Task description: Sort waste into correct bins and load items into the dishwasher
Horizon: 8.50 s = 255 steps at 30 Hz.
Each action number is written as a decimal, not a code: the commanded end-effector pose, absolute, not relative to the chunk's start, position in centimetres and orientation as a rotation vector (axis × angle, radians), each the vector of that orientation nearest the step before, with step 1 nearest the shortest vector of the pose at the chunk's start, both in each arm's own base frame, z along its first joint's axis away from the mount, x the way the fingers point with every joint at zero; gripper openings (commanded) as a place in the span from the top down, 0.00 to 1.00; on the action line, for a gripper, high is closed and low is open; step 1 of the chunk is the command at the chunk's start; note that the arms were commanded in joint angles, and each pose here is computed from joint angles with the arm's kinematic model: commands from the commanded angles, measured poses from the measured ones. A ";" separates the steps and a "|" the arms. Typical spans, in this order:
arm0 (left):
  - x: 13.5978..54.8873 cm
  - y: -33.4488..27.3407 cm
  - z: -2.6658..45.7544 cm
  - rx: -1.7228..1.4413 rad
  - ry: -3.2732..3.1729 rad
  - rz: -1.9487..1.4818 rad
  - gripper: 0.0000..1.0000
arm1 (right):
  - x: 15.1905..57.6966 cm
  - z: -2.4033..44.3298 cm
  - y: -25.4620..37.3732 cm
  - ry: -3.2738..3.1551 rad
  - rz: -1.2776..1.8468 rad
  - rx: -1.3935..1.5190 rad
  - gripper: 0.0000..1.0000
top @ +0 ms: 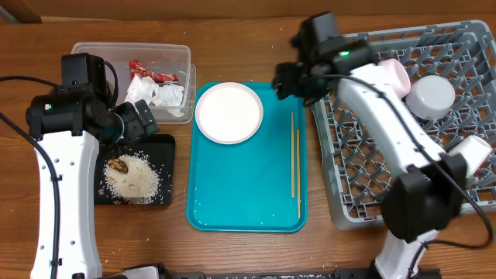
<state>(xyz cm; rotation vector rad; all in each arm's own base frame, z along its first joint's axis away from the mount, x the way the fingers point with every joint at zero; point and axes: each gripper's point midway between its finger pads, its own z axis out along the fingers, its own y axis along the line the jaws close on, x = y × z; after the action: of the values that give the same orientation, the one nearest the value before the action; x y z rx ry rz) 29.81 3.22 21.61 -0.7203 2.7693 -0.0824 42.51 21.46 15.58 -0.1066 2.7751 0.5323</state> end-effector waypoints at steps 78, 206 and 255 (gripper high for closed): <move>29.8 3.1 22.2 -0.719 2.756 -0.096 0.00 | 42.1 18.5 -0.4 2.474 -0.636 0.546 0.59; 29.8 2.6 22.2 -0.714 2.759 -0.134 0.00 | 29.7 1.1 18.5 3.175 0.056 -0.025 0.56; 29.9 2.6 22.3 -0.713 2.755 -0.134 0.00 | 28.8 5.0 20.8 3.133 0.172 -0.117 0.87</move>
<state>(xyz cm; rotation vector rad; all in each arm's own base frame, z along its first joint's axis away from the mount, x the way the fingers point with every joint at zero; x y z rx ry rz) 29.68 2.80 21.57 -0.7189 2.7796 -0.1138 28.59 19.98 3.88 -0.0872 3.1743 0.1352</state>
